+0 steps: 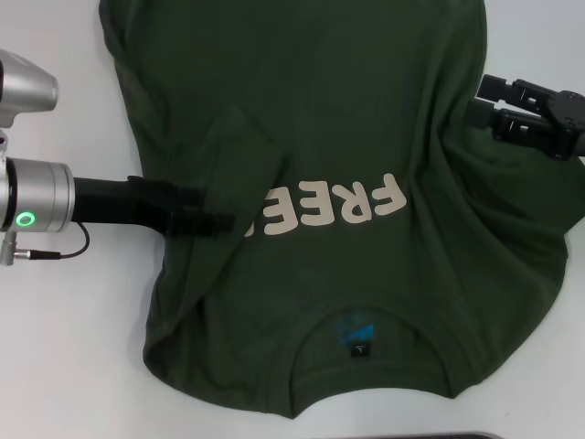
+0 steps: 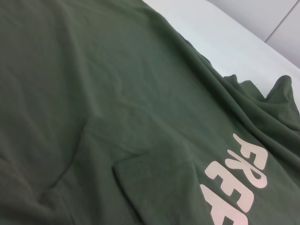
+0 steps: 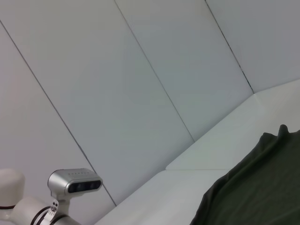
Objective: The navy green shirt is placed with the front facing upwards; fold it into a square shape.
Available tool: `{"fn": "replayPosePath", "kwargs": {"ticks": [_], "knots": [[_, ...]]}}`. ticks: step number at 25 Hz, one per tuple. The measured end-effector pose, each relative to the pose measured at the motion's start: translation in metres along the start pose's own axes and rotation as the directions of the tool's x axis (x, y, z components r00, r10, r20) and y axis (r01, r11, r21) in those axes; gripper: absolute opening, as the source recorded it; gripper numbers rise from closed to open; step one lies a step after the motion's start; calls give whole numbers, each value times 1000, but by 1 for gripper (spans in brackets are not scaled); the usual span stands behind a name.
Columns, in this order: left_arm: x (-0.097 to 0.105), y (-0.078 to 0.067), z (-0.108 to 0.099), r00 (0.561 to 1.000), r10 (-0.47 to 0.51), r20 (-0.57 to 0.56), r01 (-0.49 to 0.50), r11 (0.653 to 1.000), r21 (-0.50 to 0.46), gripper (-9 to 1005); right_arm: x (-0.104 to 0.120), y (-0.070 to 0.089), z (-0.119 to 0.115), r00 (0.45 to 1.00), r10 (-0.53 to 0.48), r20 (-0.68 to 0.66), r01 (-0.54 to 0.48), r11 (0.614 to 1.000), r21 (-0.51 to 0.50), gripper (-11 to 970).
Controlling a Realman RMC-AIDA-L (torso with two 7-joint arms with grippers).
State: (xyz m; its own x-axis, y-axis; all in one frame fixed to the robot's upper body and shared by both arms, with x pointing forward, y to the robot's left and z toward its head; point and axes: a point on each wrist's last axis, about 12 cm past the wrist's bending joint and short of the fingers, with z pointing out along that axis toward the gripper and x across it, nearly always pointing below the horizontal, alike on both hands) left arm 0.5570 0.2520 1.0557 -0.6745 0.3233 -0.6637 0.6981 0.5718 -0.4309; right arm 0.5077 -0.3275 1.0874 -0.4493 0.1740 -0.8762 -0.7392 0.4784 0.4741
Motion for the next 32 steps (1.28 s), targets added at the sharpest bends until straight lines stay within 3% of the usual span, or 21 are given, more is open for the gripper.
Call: {"fn": "replayPosePath", "kwargs": {"ticks": [18,25,32], "knots": [[-5,-3,7,999,5,-54,-4,1000,8,747,-1,0,-1,1000,-1,8,1,1000,3,911],[-6,3,6,999,-38,-37,36,998,-47,740,-1,-1,-1,1000,-2,7,2,1000,6,912],[-6,5,6,998,-36,-49,33,998,-60,599,-1,-1,-1,1000,-2,8,2,1000,7,912]]}}
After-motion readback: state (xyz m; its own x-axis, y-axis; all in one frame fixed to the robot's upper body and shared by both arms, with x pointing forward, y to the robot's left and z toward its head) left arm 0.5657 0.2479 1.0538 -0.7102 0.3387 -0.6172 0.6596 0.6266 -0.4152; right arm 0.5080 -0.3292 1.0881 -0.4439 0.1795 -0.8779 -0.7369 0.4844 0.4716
